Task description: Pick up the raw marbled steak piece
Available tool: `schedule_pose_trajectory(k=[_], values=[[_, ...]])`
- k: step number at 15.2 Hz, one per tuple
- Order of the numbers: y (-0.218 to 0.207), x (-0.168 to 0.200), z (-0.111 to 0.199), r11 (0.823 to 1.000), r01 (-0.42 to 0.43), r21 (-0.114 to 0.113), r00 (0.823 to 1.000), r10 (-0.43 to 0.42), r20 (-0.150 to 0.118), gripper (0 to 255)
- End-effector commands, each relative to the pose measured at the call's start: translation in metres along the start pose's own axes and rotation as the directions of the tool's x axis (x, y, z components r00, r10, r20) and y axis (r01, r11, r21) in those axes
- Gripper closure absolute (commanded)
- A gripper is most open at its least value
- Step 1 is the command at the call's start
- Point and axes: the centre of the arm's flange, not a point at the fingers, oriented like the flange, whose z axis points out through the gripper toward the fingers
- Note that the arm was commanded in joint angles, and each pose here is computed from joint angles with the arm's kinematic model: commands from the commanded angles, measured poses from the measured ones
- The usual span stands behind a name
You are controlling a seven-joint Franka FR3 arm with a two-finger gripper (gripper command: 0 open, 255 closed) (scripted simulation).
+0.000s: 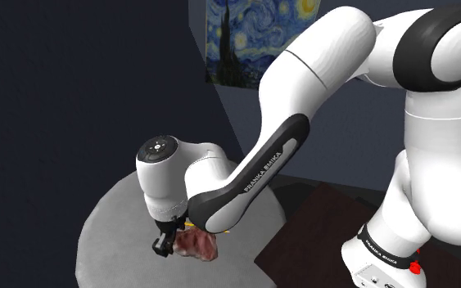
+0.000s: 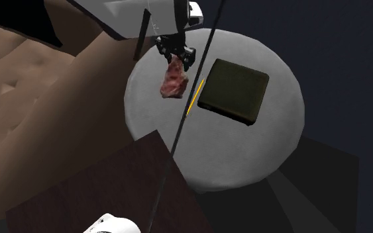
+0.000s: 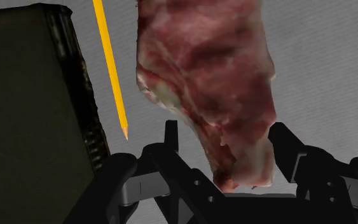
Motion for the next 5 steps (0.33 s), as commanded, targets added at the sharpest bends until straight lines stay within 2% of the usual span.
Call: schedule_pose_trajectory(k=[1,5], values=[[0.001,0.000,-0.011,1.000,0.000,0.000,1.000,0.000,0.000,255],[0.002,0.001,-0.022,1.000,0.000,0.000,1.000,0.000,0.000,255]])
